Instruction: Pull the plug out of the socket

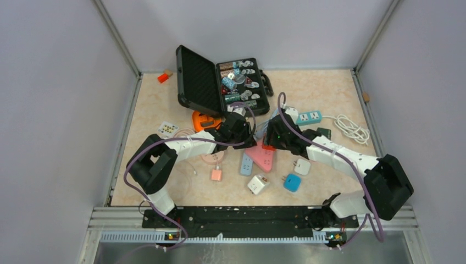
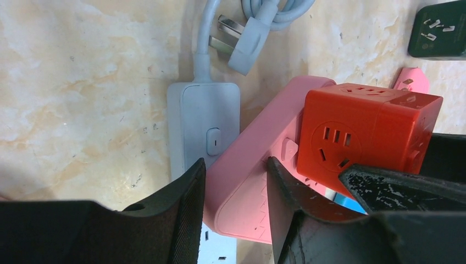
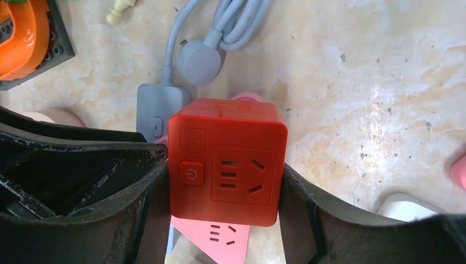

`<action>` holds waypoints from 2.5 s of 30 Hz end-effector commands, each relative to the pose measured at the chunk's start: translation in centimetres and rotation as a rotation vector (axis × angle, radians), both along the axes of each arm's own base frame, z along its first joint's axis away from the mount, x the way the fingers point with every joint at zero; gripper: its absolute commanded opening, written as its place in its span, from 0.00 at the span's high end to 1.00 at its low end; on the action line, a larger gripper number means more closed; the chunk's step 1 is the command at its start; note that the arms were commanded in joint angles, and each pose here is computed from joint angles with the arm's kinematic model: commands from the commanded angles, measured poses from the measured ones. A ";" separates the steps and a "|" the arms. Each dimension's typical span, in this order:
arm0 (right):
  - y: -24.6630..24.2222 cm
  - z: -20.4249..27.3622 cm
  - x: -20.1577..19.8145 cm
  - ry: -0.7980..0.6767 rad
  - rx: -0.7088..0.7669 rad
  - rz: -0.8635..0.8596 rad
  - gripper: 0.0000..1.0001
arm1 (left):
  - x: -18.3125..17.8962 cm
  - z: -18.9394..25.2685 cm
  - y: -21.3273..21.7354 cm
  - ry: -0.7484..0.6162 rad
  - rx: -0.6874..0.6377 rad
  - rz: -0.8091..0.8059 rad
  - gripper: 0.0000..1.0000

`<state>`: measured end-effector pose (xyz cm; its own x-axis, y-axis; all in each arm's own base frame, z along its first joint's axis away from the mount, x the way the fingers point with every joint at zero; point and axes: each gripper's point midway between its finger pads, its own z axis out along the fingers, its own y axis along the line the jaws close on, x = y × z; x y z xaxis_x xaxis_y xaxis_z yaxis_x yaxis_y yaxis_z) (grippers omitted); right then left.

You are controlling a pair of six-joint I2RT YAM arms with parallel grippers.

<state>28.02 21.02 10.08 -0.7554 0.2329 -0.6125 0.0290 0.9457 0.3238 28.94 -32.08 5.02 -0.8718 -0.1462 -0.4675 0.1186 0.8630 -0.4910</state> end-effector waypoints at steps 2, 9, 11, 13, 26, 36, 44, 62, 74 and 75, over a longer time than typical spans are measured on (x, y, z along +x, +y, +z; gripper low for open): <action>3.5 2.9 -0.3 -0.062 -0.069 0.084 1.00 | -9.1 -10.9 12.3 0.357 0.539 0.001 0.77; 3.5 4.2 -0.4 -0.073 0.102 0.112 1.00 | -9.5 -11.1 12.2 0.367 0.526 -0.020 0.77; 4.0 4.8 -0.4 -0.082 0.220 0.128 1.00 | -9.5 -11.1 12.2 0.367 0.527 -0.024 0.77; 4.2 5.1 -0.4 -0.097 0.231 0.129 1.00 | -9.6 -11.1 12.2 0.369 0.526 -0.027 0.77; 2.0 3.4 -0.7 -0.087 0.012 0.081 1.00 | -10.2 -10.5 11.4 0.363 0.470 -0.092 0.71; 1.4 0.5 -2.1 -0.032 0.051 0.061 1.00 | -9.4 -7.0 8.5 0.308 0.347 -0.199 0.30; 0.3 -0.1 -1.8 -0.024 0.022 0.023 1.00 | -8.3 -5.4 7.6 0.287 0.326 -0.161 0.13; 0.9 -0.7 -2.7 0.032 0.038 0.067 0.44 | -12.1 -8.7 9.8 0.410 0.326 -0.087 0.34; 1.3 -0.7 -2.3 0.075 -0.061 0.078 0.80 | -13.4 -9.4 9.7 0.399 0.227 -0.077 0.76; 1.4 -0.5 -2.1 0.076 -0.062 0.077 0.88 | -13.5 -9.4 9.7 0.394 0.220 -0.079 0.78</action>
<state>25.36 22.08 8.98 -0.8153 0.1861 -0.5482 0.0031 0.9483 0.3174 23.35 -30.43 3.77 -0.9236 -0.1192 -0.3643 0.1329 0.7918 -0.5961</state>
